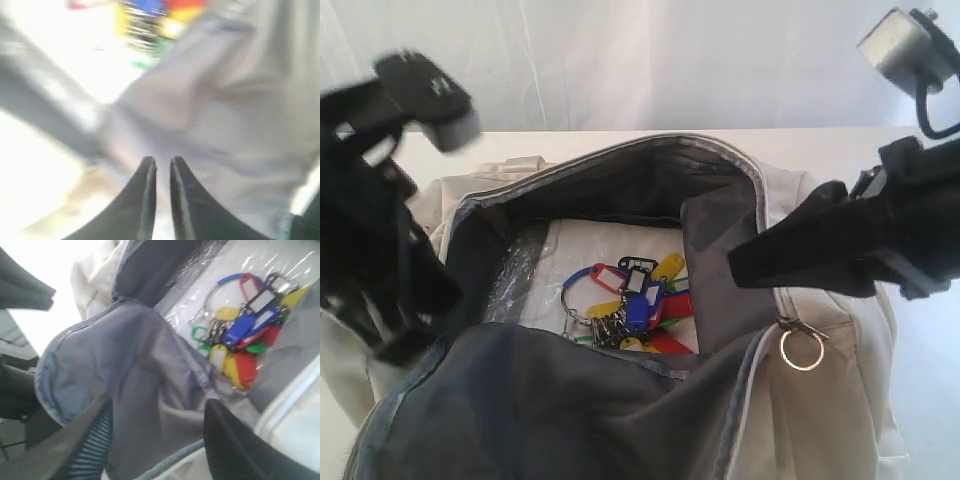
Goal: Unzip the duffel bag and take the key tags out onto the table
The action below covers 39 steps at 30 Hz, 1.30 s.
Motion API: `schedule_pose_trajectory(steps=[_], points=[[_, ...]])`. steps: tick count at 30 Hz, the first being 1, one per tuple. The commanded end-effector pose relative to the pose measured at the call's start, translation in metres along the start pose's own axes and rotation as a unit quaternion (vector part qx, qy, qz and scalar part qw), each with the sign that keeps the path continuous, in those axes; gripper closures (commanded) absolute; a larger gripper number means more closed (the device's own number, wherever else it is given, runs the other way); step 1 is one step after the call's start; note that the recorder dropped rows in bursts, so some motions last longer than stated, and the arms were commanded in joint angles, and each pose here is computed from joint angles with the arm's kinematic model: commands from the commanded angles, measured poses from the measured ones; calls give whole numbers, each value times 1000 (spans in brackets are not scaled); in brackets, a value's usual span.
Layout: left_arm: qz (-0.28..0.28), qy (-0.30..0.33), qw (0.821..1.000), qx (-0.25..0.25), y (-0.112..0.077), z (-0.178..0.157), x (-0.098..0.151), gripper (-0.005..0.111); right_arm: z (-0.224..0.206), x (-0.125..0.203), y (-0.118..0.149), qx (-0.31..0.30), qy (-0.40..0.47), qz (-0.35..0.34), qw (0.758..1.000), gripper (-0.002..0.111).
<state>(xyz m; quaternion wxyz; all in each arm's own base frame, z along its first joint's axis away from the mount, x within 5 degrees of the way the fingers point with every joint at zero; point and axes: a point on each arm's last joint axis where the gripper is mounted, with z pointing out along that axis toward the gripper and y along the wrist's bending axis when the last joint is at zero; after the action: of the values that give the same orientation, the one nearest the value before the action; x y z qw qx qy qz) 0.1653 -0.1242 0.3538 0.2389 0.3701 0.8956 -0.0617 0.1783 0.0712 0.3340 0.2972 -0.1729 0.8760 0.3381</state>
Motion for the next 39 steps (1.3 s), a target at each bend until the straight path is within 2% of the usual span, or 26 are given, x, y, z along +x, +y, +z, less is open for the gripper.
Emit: schedule_pose_trajectory(steps=[1, 3, 7, 8, 11, 13, 16, 17, 18, 19, 20, 22, 23, 24, 28, 30, 31, 32, 36, 39], points=[[-57, 27, 994, -93, 38, -36, 8, 90, -19, -21, 4, 66, -19, -32, 997, 70], [-77, 33, 992, -91, 49, -39, 13, 91, -27, -27, 7, 82, -19, -49, 995, 78], [-103, 41, 993, -44, 68, -27, 24, 107, -38, -29, 4, 143, 13, -77, 987, 104], [-117, 35, 992, -38, 73, -24, 25, 107, -41, -28, 1, 163, 21, -70, 984, 108], [-176, -12, 984, -33, 90, -21, 30, 107, -47, -23, -2, 202, 32, -55, 977, 108], [-201, -50, 978, 2, 98, -22, 30, 107, -50, -22, 1, 201, 26, -56, 978, 108], [-234, -68, 968, 57, 115, -14, 33, 104, -54, -19, 6, 198, 22, -59, 978, 108], [-247, -73, 964, 71, 120, -10, 32, 100, -56, -18, 7, 198, 21, -60, 978, 108], [-269, -65, 957, 88, 133, 1, 35, 87, -56, -17, 8, 196, 28, -59, 979, 108], [-273, -59, 956, 91, 137, 6, 36, 79, -56, -16, 8, 195, 31, -58, 979, 108], [-274, -37, 956, 94, 146, 18, 40, 56, -55, -17, 8, 193, 29, -58, 979, 108], [-289, -26, 952, 96, 157, 34, 40, 25, -54, -18, 11, 178, 16, -53, 982, 108], [-294, -24, 951, 96, 161, 40, 40, 21, -54, -19, 12, 173, 12, -51, 984, 108], [-304, -12, 947, 107, 167, 53, 41, 21, -53, -20, 14, 163, 6, -46, 986, 108], [-342, 5, 923, 175, 177, 94, 44, 28, -53, -20, 14, 158, 4, -45, 986, 108], [-325, -7, 920, 220, 176, 114, 46, 35, -53, -20, 14, 158, 4, -45, 986, 108], [-323, -11, 917, 232, 175, 120, 47, 42, -53, -20, 14, 158, 4, -45, 986, 108], [-318, -9, 917, 242, 174, 127, 50, 58, -53, -20, 14, 158, 4, -45, 986, 108], [-316, 7, 920, 230, 176, 133, 56, 104, -53, -20, 16, 151, 3, -42, 988, 108], [-326, 42, 924, 195, 183, 129, 59, 106, -53, -20, 16, 151, 4, -41, 988, 108]])
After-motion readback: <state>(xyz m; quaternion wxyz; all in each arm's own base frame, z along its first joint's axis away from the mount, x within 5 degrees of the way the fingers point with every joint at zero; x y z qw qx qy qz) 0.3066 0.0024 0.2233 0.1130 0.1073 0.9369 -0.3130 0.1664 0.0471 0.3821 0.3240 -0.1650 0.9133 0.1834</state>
